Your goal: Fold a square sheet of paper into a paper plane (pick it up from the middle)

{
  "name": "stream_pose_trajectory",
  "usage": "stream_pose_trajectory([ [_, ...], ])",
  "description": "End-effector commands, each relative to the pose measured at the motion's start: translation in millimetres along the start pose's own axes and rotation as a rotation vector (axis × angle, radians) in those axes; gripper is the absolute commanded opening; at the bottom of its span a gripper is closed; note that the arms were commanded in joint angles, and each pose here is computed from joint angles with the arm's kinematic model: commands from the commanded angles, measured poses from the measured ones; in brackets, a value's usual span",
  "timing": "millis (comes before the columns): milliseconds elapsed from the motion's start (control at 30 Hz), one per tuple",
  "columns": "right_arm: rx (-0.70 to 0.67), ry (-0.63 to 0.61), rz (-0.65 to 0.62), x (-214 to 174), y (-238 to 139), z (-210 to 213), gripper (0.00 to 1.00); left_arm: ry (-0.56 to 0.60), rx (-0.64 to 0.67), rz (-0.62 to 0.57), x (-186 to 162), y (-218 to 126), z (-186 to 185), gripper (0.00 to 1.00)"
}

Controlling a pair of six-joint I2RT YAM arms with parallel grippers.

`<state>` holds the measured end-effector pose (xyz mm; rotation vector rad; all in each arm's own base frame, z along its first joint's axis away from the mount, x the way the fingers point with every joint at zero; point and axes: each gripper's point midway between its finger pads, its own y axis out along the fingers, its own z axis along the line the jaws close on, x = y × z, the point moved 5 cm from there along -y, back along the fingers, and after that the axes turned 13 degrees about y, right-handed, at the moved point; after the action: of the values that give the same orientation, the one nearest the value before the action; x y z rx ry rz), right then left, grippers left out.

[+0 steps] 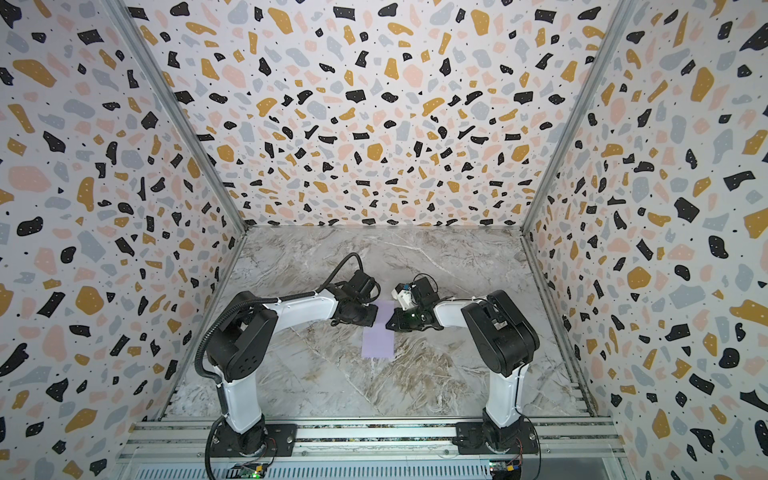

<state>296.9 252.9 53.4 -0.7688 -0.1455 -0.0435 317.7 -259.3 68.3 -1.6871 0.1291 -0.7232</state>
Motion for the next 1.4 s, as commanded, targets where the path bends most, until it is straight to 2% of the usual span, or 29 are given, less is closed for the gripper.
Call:
stream_pose_trajectory([
  [0, -0.277, 0.119, 0.073, -30, 8, -63, 0.09, 0.010, 0.025, 0.003, -1, 2, 4, 0.00],
  [167, -0.247, 0.109, 0.060, -22, 5, -53, 0.09, 0.011, 0.043, 0.038, -10, 9, 7, 0.00],
  [400, -0.085, 0.063, -0.002, 12, -9, -4, 0.10, 0.005, 0.059, 0.074, -24, 16, 10, 0.00],
  [500, -0.058, 0.064, -0.009, 21, -8, 4, 0.10, 0.003, 0.060, 0.081, -27, 17, 11, 0.00],
  [900, -0.152, 0.109, -0.004, 23, 0, -17, 0.11, 0.007, 0.052, 0.073, -25, 14, 10, 0.00],
  [1067, -0.224, 0.117, 0.002, 17, -1, -34, 0.10, 0.022, 0.106, 0.074, -25, -1, 17, 0.00],
  [1200, -0.221, 0.110, 0.006, 16, 0, -35, 0.10, 0.050, 0.141, 0.028, -11, -22, 23, 0.00],
  [1367, -0.216, 0.106, 0.007, 17, 0, -35, 0.11, 0.069, 0.016, -0.060, 20, -29, 6, 0.00],
])
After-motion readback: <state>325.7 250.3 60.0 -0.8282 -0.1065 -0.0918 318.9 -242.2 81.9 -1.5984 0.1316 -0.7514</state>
